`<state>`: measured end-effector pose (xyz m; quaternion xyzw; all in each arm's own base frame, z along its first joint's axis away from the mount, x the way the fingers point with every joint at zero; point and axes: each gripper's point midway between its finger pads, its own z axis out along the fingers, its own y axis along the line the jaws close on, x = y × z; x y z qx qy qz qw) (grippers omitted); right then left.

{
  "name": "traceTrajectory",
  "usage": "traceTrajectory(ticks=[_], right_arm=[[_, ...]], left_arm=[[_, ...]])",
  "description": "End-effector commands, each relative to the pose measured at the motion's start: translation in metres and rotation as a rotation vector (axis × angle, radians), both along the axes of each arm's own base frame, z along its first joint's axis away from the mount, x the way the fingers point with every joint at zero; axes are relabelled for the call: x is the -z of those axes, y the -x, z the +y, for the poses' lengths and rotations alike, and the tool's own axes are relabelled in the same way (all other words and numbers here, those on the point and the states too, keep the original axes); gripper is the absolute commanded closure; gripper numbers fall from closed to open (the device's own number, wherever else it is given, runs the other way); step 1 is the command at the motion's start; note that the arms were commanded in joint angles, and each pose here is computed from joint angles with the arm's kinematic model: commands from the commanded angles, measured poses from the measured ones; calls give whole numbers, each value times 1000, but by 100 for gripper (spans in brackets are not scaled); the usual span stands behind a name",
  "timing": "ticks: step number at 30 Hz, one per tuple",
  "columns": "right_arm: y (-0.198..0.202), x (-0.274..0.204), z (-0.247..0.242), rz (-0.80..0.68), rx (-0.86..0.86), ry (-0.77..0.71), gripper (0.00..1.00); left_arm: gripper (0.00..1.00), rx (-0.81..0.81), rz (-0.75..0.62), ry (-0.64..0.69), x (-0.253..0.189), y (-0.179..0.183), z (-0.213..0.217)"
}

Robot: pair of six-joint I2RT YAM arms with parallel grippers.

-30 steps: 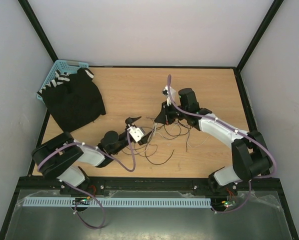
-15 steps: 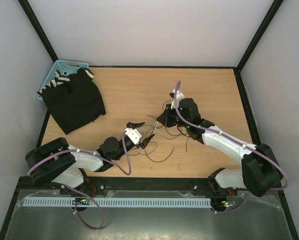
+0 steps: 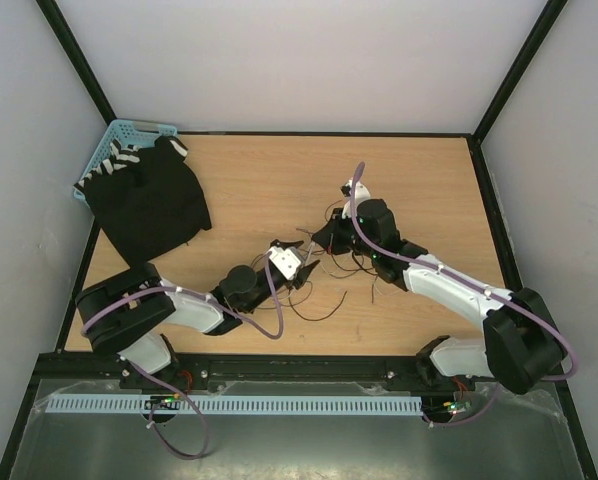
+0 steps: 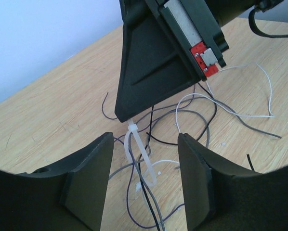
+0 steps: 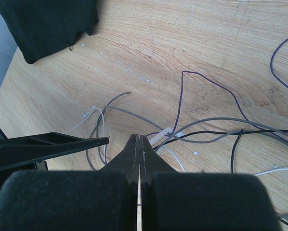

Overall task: Zip-tie the wires
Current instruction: Tie the cable at the center of the board.

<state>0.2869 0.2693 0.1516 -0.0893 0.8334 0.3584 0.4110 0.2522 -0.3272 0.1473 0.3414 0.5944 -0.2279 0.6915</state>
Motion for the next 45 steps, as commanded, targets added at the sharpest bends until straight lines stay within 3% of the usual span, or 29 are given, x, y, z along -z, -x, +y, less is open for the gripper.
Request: traceTrajectory(ticks=[1, 12, 30, 45], right_arm=[[-1, -16, 3, -41, 13, -45, 100], [0, -21, 3, -48, 16, -61, 100], [3, -21, 5, -38, 13, -80, 100], [3, -20, 7, -36, 16, -86, 100]], left_arm=[[44, -33, -43, 22, -15, -10, -7], [62, -57, -36, 21, -15, -21, -7], [68, -29, 47, 88, -13, -32, -9], [99, -18, 53, 95, -14, -36, -13]])
